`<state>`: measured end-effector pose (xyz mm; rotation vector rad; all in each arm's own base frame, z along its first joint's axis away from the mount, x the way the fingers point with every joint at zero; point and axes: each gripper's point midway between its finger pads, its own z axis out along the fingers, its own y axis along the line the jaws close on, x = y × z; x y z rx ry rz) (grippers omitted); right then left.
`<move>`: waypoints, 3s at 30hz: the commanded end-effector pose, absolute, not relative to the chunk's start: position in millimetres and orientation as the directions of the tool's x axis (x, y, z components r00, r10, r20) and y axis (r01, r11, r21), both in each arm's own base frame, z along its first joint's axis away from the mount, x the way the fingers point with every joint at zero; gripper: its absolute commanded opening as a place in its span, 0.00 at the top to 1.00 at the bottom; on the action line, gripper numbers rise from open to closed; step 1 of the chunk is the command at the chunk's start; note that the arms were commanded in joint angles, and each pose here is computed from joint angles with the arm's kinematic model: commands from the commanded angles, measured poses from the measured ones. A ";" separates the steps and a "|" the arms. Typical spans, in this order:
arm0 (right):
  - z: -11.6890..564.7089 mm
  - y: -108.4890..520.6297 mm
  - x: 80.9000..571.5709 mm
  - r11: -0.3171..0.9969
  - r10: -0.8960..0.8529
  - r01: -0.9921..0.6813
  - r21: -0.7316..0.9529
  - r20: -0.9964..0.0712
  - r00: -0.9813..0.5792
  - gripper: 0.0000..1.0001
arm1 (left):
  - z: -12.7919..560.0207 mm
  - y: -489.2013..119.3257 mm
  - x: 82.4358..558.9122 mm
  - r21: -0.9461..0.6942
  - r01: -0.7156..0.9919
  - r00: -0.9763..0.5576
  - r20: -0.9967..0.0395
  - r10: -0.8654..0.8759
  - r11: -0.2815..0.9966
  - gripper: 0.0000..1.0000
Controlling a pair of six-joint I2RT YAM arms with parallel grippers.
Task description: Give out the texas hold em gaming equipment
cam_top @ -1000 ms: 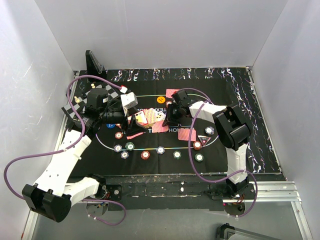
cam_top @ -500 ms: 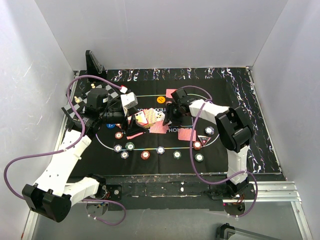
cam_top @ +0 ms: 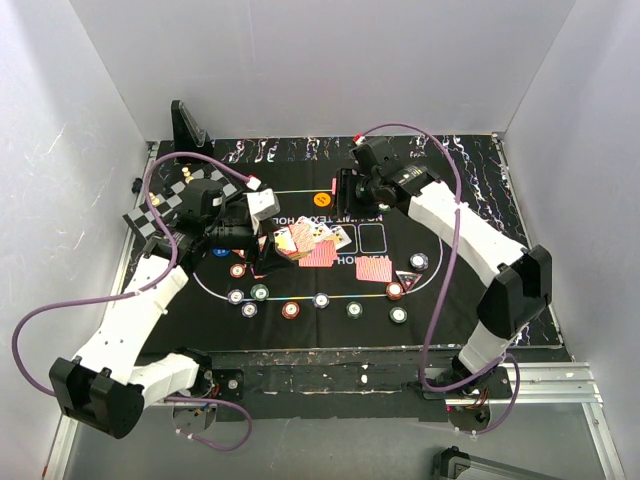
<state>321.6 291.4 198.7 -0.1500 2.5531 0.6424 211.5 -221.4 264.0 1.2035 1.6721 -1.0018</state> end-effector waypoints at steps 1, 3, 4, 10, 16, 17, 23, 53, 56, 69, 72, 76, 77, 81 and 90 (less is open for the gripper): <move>214.6 282.1 288.9 0.911 -0.120 -0.297 0.285 -0.505 -0.855 0.42 | 270.4 -225.7 214.3 -0.108 0.979 -0.157 -0.941 0.301 0.172 1.00; 223.6 284.7 284.2 0.914 -0.145 -0.317 0.253 -0.525 -0.839 0.42 | 270.8 -225.9 215.0 -0.105 0.980 -0.153 -0.940 0.304 0.168 1.00; 226.1 285.8 282.9 0.915 -0.156 -0.325 0.240 -0.530 -0.834 0.42 | 270.4 -226.3 215.0 -0.103 0.981 -0.151 -0.940 0.305 0.166 1.00; 238.7 309.4 264.2 0.892 -0.232 -0.399 0.214 -0.542 -0.808 0.42 | 271.2 -225.6 216.2 -0.088 0.981 -0.139 -0.941 0.307 0.172 1.00; 254.7 336.3 242.7 0.857 -0.256 -0.454 0.244 -0.563 -0.786 0.42 | 272.0 -226.5 218.4 -0.078 0.982 -0.129 -0.944 0.304 0.173 1.00; 256.8 340.3 240.5 0.851 -0.258 -0.461 0.252 -0.565 -0.784 0.42 | 271.7 -226.2 219.1 -0.080 0.981 -0.131 -0.944 0.304 0.177 1.00; 265.2 360.5 232.7 0.825 -0.255 -0.480 0.299 -0.561 -0.788 0.42 | 279.3 -228.1 223.4 -0.070 0.981 -0.122 -0.949 0.290 0.183 1.00; 337.6 365.5 220.2 0.171 0.036 -0.360 0.917 -0.371 -0.928 0.14 | 298.0 -227.3 222.0 -0.045 0.979 -0.098 -0.959 0.267 0.197 1.00; 338.6 372.1 222.6 0.129 0.037 -0.331 0.935 -0.338 -0.940 0.14 | 298.3 -227.5 221.7 -0.046 0.979 -0.098 -0.960 0.264 0.197 1.00; 330.9 394.0 210.2 0.098 -0.039 -0.266 0.959 -0.263 -0.964 0.43 | 300.8 -227.5 232.6 -0.017 0.975 -0.078 -0.960 0.270 0.223 1.00; 334.0 395.6 208.6 0.099 -0.043 -0.268 0.958 -0.265 -0.963 0.50 | 302.4 -228.3 235.1 -0.019 0.974 -0.081 -0.959 0.270 0.225 1.00; 334.6 395.0 209.7 0.108 -0.038 -0.266 0.958 -0.264 -0.964 0.74 | 300.6 -227.8 233.8 -0.029 0.973 -0.092 -0.959 0.270 0.229 1.00; 333.5 394.9 208.7 0.110 -0.040 -0.263 0.958 -0.260 -0.965 0.81 | 300.8 -227.6 233.1 -0.030 0.973 -0.093 -0.959 0.269 0.229 1.00; 326.7 392.0 207.7 0.132 -0.045 -0.256 0.958 -0.252 -0.967 0.99 | 298.9 -224.8 236.7 -0.065 0.958 -0.144 -0.952 0.269 0.280 0.56; 287.7 357.9 210.5 0.272 -0.040 -0.265 0.925 -0.264 -0.964 0.99 | 310.0 -210.8 235.3 -0.161 0.909 -0.267 -0.933 0.241 0.385 0.02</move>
